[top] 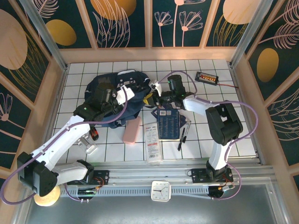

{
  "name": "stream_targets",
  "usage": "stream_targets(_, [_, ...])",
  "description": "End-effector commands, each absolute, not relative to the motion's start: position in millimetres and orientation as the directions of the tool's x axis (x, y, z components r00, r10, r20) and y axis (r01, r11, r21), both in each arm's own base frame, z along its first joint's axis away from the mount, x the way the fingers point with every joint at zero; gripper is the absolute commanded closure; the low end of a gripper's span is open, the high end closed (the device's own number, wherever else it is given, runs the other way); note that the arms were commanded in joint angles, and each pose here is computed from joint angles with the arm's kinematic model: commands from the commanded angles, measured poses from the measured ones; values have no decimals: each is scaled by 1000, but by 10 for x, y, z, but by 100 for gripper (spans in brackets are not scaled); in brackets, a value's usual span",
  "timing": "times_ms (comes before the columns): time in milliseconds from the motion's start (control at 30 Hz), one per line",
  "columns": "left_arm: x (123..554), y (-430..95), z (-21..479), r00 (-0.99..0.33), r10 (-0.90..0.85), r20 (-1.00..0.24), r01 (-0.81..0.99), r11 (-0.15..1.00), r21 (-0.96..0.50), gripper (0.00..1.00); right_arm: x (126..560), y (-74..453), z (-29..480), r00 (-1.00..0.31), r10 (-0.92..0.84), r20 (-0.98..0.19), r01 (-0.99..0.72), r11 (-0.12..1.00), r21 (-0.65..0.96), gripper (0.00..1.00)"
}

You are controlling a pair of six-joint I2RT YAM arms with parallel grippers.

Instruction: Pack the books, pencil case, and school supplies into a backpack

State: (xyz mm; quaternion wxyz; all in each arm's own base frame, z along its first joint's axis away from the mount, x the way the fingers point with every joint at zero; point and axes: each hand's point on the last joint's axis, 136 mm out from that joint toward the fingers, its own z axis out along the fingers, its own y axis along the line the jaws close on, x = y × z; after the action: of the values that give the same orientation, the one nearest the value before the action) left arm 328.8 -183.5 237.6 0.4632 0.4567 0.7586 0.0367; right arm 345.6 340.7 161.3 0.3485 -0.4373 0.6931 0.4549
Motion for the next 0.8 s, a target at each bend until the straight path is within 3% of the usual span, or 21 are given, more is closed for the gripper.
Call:
stream_targets(0, [3445, -1911, 2677, -102, 677, -729, 605, 624, 494, 100, 3270, 3347, 1760, -391, -317, -864, -920, 170, 354, 100])
stream_targets(233, [3499, -1779, 2592, -138, 703, -697, 554, 639, 534, 100, 3122, 3110, 1715, -531, -378, -758, -845, 173, 505, 100])
stream_targets(467, [3518, -1720, 2541, -146, 721, -677, 532, 634, 561, 100, 2933, 2950, 1621, -630, -463, -623, -737, 105, 667, 100])
stream_targets(767, [3477, -1811, 2588, -133, 707, -695, 557, 633, 538, 100, 2999, 3008, 1478, -680, -474, -559, -702, 200, 684, 100])
